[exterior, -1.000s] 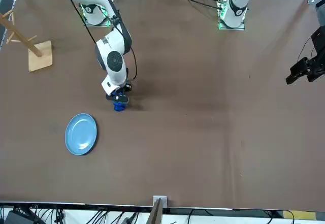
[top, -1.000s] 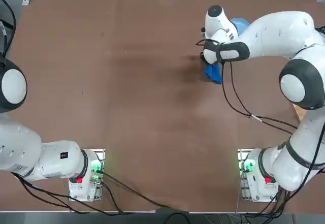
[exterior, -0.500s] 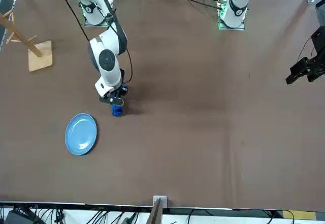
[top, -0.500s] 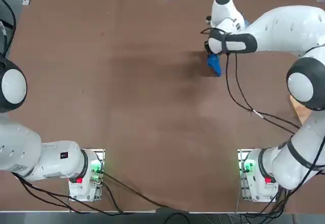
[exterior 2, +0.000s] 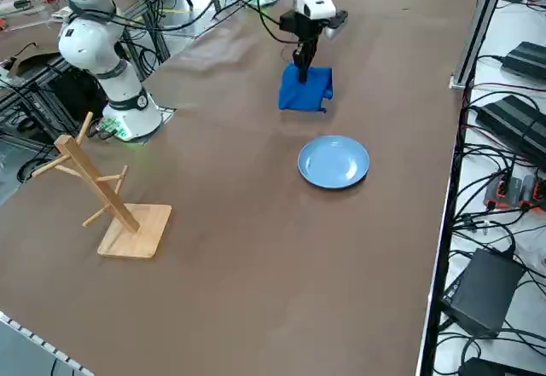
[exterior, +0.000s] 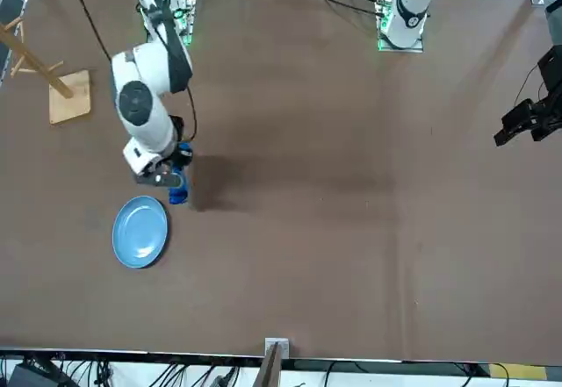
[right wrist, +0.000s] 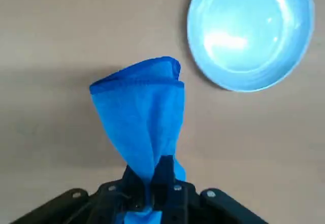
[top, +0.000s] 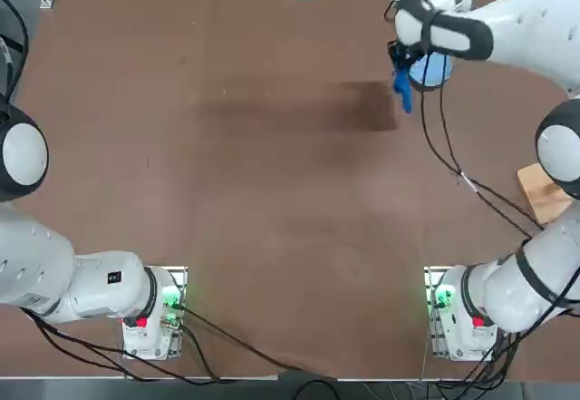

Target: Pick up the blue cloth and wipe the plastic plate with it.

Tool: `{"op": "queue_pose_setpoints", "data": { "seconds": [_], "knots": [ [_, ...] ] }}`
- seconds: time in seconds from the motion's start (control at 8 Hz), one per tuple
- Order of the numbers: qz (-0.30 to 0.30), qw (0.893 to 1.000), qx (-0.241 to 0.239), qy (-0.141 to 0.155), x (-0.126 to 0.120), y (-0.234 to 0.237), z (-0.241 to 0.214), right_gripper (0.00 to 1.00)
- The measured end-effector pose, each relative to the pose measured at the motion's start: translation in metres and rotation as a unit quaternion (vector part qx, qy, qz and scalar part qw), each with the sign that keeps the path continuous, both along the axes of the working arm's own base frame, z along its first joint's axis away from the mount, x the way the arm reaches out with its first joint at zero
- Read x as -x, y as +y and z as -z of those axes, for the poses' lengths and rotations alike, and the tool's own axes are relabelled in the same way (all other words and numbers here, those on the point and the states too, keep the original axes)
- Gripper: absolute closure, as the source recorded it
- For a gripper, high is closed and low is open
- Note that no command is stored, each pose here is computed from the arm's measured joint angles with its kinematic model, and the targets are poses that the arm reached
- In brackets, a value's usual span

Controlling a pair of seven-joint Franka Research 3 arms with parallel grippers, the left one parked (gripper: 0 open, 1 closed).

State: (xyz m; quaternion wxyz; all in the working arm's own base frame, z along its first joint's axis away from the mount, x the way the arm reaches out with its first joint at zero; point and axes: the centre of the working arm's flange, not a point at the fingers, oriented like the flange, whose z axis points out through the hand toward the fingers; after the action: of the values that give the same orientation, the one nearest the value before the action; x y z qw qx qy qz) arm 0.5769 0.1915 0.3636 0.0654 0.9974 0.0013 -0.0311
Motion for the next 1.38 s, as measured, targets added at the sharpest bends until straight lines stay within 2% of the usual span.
{"op": "queue_pose_setpoints", "data": {
  "seconds": [0.38,0.88,1.38],
  "knots": [
    [-0.034,0.999,-0.004,0.003,-0.022,-0.037,-0.027,0.94],
    [-0.081,0.997,-0.012,0.009,-0.054,-0.116,-0.026,0.94],
    [-0.088,0.995,-0.037,-0.029,-0.079,-0.166,-0.008,0.94]
  ]
}}
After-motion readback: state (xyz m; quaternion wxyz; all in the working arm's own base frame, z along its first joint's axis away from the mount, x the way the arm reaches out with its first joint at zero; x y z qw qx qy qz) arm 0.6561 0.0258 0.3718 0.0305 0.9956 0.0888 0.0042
